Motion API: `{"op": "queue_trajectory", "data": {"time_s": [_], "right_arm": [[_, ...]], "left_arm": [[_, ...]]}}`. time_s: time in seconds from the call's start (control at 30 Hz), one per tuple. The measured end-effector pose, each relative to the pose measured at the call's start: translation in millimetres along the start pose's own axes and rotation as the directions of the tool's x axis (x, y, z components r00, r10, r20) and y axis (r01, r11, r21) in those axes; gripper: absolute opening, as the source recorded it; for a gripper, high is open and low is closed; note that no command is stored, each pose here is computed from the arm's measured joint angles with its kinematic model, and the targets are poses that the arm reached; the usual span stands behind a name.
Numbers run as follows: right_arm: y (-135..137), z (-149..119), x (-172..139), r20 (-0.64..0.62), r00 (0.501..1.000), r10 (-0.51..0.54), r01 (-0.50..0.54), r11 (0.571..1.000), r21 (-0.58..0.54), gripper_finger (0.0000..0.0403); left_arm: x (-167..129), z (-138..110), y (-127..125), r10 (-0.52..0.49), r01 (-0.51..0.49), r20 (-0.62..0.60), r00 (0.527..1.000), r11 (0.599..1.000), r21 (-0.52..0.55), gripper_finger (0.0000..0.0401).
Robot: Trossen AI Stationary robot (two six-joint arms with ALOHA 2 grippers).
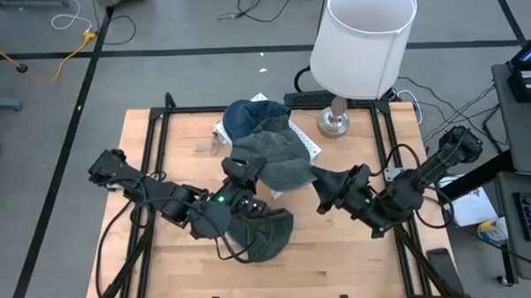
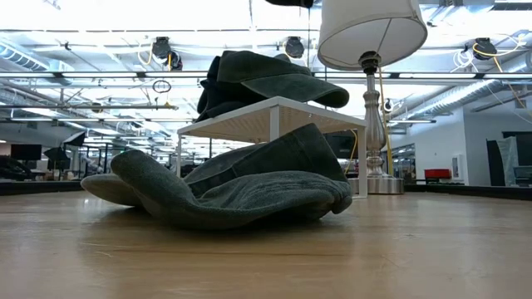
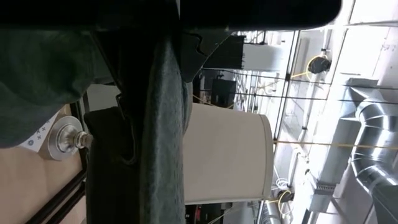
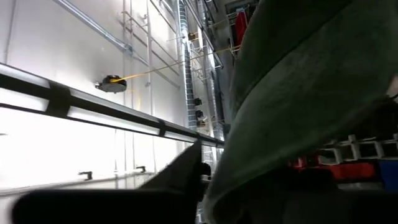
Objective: Pick & Place hat
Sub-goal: Stack the right gray cap on the gray cap on the shelf
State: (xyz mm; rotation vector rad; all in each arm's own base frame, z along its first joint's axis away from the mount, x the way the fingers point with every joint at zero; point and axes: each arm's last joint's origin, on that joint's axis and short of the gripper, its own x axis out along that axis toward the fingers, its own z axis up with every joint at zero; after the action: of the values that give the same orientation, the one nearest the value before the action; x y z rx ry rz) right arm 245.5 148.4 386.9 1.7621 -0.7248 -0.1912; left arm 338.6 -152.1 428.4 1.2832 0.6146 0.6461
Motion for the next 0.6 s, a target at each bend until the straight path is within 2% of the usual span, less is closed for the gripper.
{"op": "queue_trajectory", "data": {"time_s": [0.07,0.13,0.2,0.3,0.43,0.6], "right_arm": [[-1.6,-0.3,0.0,0.001,1.000,-0.008,0.008,1.000,-0.017,0.0041],[-2.1,-0.4,0.0,0.001,1.000,-0.012,0.012,1.000,-0.027,0.0014],[-2.7,-0.6,0.0,-0.001,1.000,-0.015,0.015,0.999,-0.036,0.0014],[-2.6,-1.3,-1.5,-0.007,1.000,-0.017,0.016,0.998,-0.064,0.0008],[3.5,-1.7,-6.4,-0.020,1.000,-0.004,0.002,0.995,-0.099,0.0006],[12.6,6.4,-15.3,0.005,1.000,-0.012,0.013,0.988,-0.154,0.0004]], "left_arm": [[-0.1,0.0,-0.1,-0.001,0.001,0.001,1.000,1.000,0.001,0.0007],[-0.4,0.2,-0.1,-0.002,0.002,0.004,1.000,1.000,0.003,0.0007],[-0.4,0.2,-0.2,-0.002,0.002,0.006,1.000,1.000,0.003,0.0013],[-0.4,0.2,-0.2,-0.003,0.003,0.006,1.000,1.000,-0.031,0.0045],[-1.1,0.2,-0.5,0.001,-0.001,-0.003,1.000,0.982,-0.188,0.0092],[-10.2,1.9,-1.2,0.010,-0.013,-0.011,1.000,0.939,-0.345,0.0147]]}}
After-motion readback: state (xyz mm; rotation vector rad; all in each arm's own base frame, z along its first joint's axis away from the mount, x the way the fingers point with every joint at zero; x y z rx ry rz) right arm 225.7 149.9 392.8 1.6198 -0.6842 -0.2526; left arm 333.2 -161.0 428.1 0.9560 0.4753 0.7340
